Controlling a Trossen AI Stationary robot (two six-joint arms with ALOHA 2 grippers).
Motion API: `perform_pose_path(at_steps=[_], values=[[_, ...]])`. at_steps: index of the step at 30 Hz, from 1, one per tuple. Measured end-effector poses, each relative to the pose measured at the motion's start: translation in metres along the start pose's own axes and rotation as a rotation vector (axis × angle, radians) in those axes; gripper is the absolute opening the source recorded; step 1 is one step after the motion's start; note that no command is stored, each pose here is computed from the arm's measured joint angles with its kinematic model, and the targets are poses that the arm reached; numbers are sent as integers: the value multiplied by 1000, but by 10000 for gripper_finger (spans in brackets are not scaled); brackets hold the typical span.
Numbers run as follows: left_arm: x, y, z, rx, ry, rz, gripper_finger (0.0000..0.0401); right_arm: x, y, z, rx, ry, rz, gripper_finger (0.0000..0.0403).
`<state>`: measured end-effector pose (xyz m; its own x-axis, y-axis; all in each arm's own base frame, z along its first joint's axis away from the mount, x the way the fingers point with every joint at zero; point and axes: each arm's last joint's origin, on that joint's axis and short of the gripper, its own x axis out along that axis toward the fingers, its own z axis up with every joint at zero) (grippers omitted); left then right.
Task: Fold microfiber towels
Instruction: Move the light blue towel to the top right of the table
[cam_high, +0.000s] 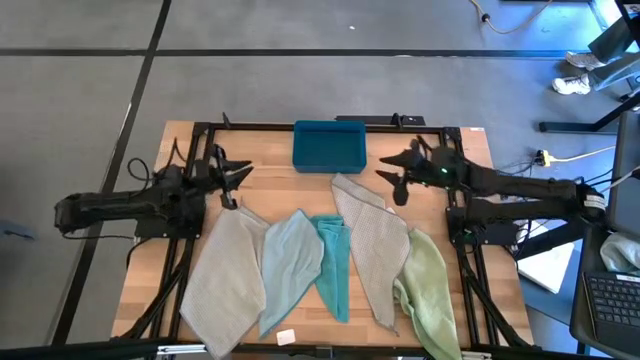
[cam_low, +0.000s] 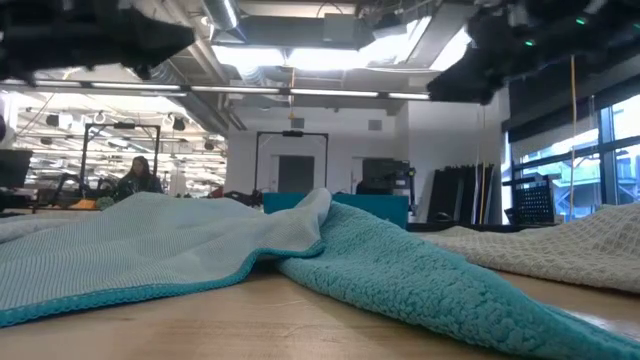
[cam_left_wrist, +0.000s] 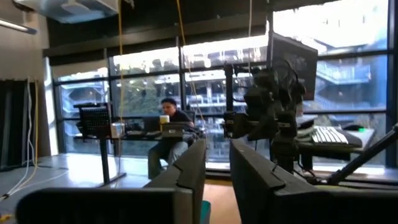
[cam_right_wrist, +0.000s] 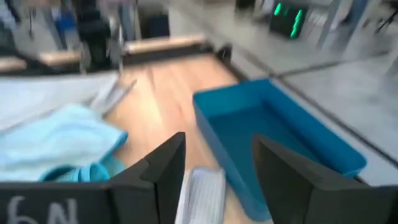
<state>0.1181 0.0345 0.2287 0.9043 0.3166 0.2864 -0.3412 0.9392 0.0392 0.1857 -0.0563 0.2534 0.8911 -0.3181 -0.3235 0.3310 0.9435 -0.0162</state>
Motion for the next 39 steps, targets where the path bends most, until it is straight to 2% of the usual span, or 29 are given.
perform_pose_path(at_steps=[4,9,15,18,22,28,31,36,39], values=[[35,1,17,13,121,-57,102,18,3,21,-90,88,32,224],[86,7,38,147,292,-73,126,40,6,30,-101,227,51,249],[129,25,71,212,222,-211,132,84,20,7,-58,368,103,263],[133,33,73,202,205,-292,130,106,34,-16,-65,468,135,264],[128,37,61,148,250,-374,130,118,52,-40,-107,575,179,264],[118,39,33,154,325,-365,129,120,74,-37,-51,513,277,264],[117,44,33,178,331,-323,129,117,89,-35,-63,480,332,264],[115,50,36,182,324,-298,129,126,110,-35,-88,367,315,264],[114,50,37,180,326,-296,129,135,116,-47,-100,472,306,264]])
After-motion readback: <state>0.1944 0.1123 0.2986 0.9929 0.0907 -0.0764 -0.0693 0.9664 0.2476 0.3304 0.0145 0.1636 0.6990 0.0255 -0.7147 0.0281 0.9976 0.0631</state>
